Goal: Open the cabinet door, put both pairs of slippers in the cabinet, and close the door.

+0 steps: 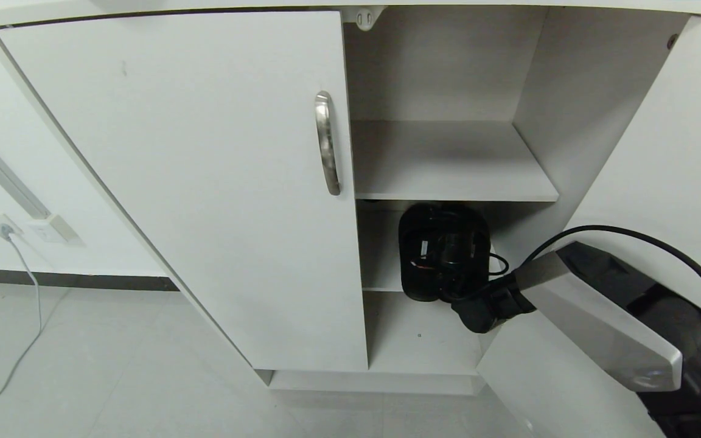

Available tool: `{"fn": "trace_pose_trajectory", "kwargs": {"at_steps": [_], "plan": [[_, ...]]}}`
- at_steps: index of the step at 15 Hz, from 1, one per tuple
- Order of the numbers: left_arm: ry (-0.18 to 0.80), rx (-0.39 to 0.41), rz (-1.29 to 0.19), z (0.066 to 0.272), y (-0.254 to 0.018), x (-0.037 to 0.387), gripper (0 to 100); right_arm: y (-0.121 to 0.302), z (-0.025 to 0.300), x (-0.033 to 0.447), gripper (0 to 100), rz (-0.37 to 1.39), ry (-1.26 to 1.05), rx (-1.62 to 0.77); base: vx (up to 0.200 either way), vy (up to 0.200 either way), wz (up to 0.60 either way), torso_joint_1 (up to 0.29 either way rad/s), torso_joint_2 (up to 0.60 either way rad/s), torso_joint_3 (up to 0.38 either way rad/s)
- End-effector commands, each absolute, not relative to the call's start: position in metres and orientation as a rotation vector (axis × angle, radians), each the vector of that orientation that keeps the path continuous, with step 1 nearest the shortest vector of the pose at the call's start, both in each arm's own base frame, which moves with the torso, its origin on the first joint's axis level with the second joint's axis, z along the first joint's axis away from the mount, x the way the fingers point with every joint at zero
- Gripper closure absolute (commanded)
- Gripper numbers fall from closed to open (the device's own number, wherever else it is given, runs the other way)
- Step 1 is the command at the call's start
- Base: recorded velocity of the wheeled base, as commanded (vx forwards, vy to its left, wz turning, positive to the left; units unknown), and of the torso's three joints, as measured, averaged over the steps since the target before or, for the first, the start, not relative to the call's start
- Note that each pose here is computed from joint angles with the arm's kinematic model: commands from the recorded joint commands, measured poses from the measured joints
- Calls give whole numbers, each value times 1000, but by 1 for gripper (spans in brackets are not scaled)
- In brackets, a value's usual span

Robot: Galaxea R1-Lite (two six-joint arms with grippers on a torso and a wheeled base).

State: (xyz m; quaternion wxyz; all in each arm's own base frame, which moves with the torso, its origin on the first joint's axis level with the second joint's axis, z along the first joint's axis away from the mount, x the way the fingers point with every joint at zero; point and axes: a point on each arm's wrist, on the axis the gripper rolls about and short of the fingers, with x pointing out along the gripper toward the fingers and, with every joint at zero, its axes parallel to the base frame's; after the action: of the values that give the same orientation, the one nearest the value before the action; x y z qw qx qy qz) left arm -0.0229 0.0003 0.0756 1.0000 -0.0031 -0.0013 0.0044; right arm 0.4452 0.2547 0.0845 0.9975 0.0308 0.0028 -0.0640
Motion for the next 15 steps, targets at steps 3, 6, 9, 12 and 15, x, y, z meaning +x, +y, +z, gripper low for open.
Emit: {"fn": "trace_pose_trajectory", "kwargs": {"at_steps": [3, 6, 9, 12, 15], "plan": [[-2, -6, 9, 76, 0, -23, 100, 260, 97, 452, 100, -118, -10, 72, 0, 0, 0, 0, 0, 0], [-3, -6, 9, 76, 0, -23, 100, 262, 93, 457, 100, -118, 1, 64, 0, 0, 0, 0, 0, 0], [-2, -6, 9, 76, 0, -23, 100, 263, 88, 460, 100, -120, 10, 58, 0, 0, 0, 0, 0, 0], [-2, -6, 9, 76, 0, -23, 100, 263, 81, 461, 100, -122, 20, 51, 0, 0, 0, 0, 0, 0], [-2, -6, 9, 76, 0, -23, 100, 263, 77, 462, 100, -122, 25, 49, 0, 0, 0, 0, 0, 0]]}}
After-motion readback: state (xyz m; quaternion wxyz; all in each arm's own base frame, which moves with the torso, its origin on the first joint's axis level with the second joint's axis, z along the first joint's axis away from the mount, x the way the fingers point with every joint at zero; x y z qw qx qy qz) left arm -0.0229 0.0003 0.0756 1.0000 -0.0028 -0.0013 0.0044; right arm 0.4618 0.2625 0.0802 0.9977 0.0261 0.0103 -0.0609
